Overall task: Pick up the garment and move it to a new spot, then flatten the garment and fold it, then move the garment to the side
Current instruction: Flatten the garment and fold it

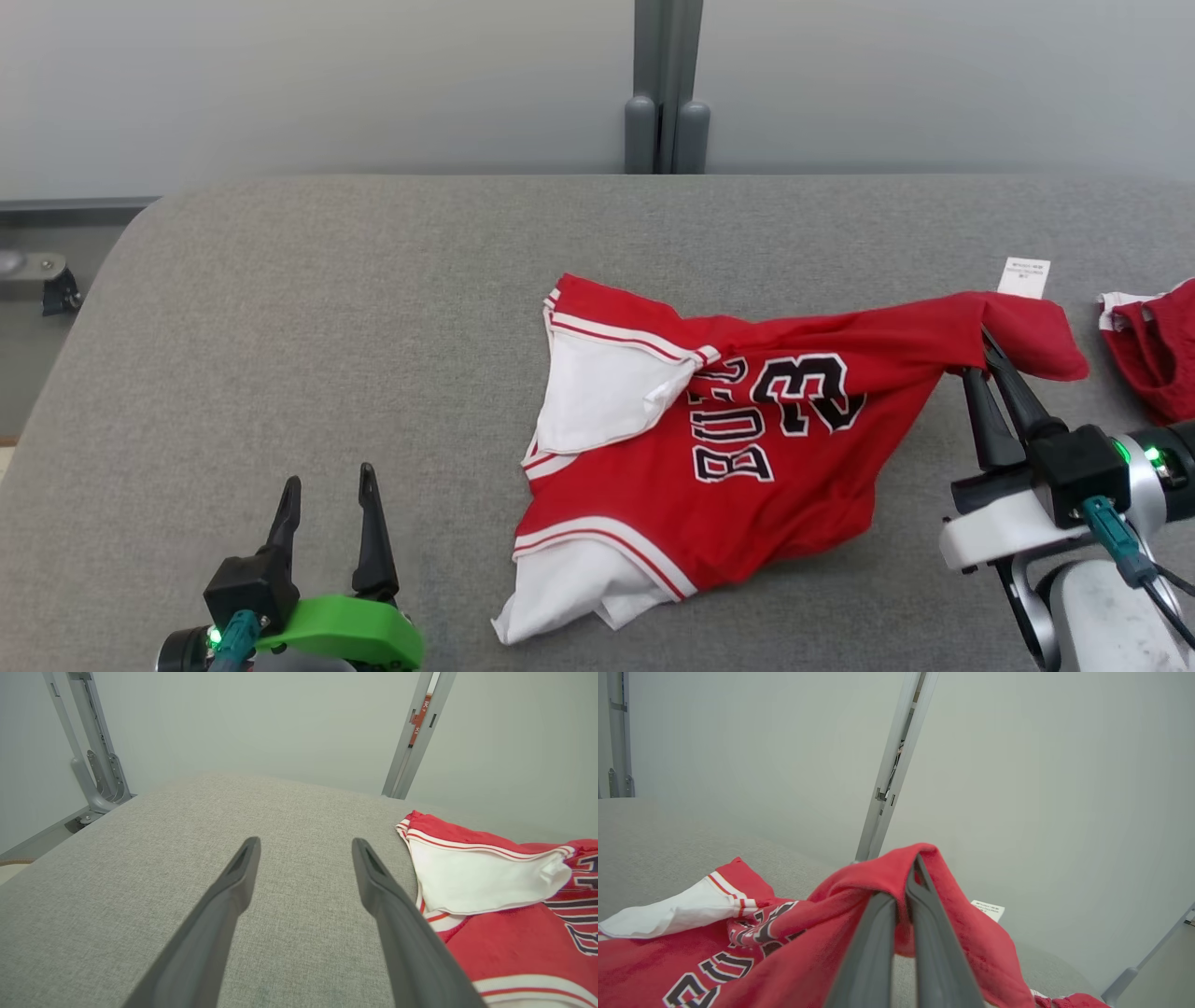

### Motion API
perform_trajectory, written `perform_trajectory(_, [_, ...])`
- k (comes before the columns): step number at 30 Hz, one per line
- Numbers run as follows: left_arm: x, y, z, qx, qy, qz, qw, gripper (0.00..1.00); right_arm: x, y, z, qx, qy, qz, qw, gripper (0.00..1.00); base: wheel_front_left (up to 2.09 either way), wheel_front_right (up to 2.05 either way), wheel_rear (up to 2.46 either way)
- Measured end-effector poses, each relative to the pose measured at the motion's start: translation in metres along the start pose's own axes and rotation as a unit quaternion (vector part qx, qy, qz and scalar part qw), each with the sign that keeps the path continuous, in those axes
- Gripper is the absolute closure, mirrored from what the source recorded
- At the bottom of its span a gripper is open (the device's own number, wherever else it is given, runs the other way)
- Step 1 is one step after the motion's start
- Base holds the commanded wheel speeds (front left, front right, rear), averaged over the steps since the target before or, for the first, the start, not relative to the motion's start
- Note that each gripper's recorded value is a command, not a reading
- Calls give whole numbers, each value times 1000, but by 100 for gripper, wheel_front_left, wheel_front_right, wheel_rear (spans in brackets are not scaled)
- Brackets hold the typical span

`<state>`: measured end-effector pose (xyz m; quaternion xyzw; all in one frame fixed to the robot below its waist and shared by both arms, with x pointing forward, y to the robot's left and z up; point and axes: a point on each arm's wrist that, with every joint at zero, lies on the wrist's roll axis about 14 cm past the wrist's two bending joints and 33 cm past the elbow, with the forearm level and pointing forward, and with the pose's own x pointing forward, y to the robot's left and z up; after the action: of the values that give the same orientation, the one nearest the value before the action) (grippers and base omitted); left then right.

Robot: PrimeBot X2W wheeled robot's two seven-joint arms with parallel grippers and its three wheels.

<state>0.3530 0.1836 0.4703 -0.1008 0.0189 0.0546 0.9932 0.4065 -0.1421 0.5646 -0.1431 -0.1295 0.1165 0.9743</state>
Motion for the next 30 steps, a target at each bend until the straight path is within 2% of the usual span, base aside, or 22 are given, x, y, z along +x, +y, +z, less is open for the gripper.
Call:
perform_trajectory(6, [1,-11,10,-3,-15,-17,1000,0,-28,-16,22,-21,7,-31,999,100,0,0,0])
perform_trajectory(10, [2,-13,9,-6,-14,-20,1000,0,-25,-21,6,-31,48,-29,998,100,0,0,0])
perform_trajectory(15, [6,-14,12,-7,-18,-20,1000,0,3,-27,-32,-46,105,-6,993,100,0,0,0])
perform_trajectory(22, [8,5,12,-4,-16,7,1000,0,63,-21,-93,-79,188,44,978,100,0,0,0])
perform_trajectory(27, [5,22,6,1,-5,33,999,0,96,-1,-123,-63,222,62,971,100,0,0,0])
perform_trajectory(28, [4,25,4,2,-2,37,999,0,100,4,-128,-56,228,64,970,53,0,0,0])
perform_trajectory(29, [3,27,2,3,2,41,999,0,102,8,-132,-49,231,67,969,0,0,0,0])
perform_trajectory(30, [2,30,-1,4,6,46,999,0,104,16,-137,-38,231,71,970,0,0,0,0])
